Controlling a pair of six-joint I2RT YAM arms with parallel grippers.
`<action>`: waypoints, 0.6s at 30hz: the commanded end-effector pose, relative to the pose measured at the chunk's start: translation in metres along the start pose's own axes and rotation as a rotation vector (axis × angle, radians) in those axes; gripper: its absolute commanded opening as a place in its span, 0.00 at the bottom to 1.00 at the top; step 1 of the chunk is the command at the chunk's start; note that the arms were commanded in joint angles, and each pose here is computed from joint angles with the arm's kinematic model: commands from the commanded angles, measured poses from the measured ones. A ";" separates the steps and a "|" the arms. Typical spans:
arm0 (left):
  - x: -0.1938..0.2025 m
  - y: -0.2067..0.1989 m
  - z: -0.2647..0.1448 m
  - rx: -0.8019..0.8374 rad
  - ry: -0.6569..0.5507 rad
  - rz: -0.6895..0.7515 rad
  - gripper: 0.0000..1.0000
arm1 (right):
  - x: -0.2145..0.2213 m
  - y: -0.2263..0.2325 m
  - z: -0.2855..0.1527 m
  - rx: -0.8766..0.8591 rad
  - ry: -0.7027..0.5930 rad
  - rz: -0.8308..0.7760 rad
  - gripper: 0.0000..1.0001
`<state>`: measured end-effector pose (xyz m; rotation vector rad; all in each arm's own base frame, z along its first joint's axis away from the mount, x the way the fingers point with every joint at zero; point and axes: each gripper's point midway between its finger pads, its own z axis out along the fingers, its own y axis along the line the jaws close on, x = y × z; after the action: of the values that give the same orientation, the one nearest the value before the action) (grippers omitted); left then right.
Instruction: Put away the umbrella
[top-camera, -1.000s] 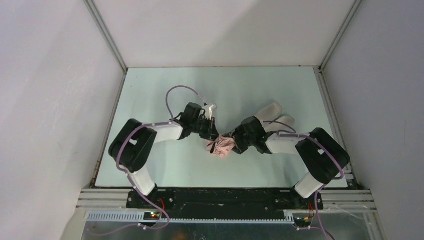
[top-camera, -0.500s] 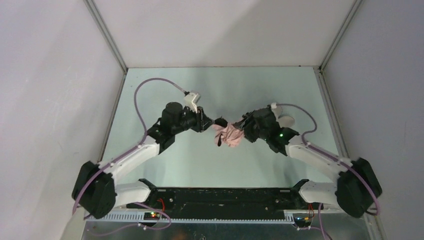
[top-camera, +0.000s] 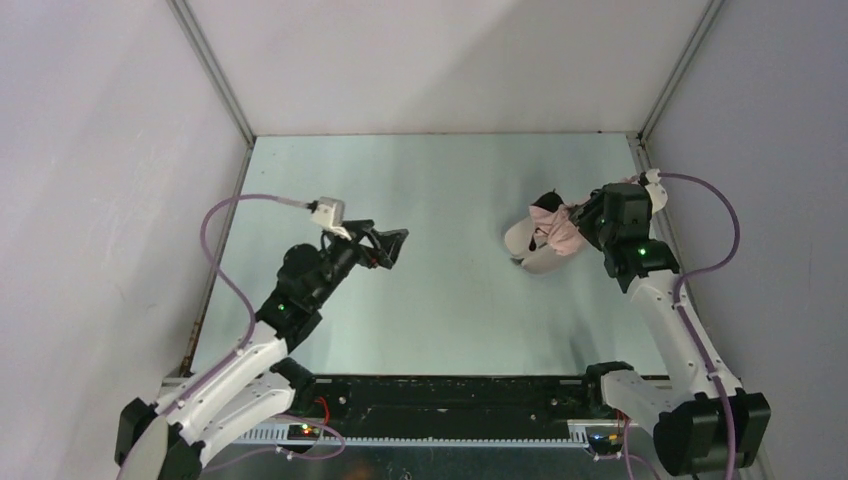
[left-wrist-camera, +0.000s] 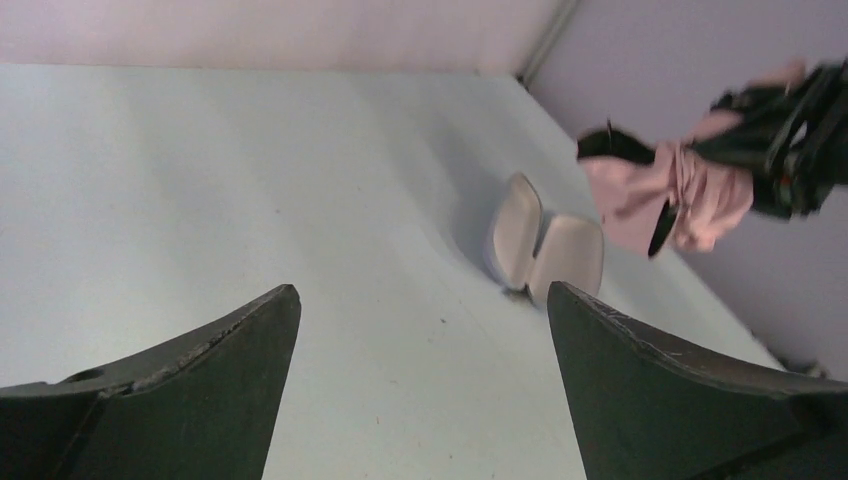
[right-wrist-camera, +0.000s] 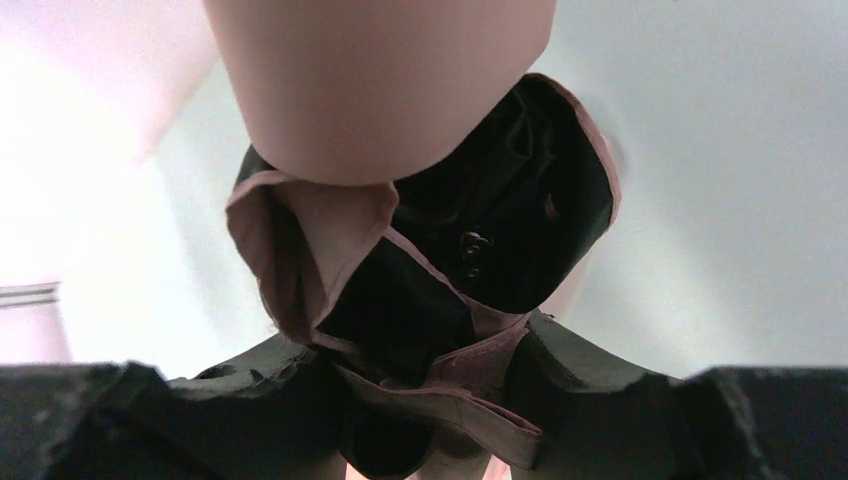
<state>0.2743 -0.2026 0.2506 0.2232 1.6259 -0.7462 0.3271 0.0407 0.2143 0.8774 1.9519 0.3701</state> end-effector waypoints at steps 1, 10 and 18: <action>-0.023 0.030 -0.012 -0.178 -0.208 -0.217 1.00 | -0.018 -0.022 0.020 0.079 -0.021 -0.111 0.27; 0.003 -0.011 0.013 0.013 0.009 -0.220 1.00 | 0.010 -0.053 0.087 0.209 0.087 -0.107 0.27; 0.025 -0.029 0.025 0.067 0.116 -0.181 1.00 | 0.077 -0.066 0.113 0.227 0.329 -0.130 0.24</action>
<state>0.2753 -0.2250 0.2099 0.0900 1.7943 -0.8840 0.3517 0.0122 0.0625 0.9381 2.3664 0.0967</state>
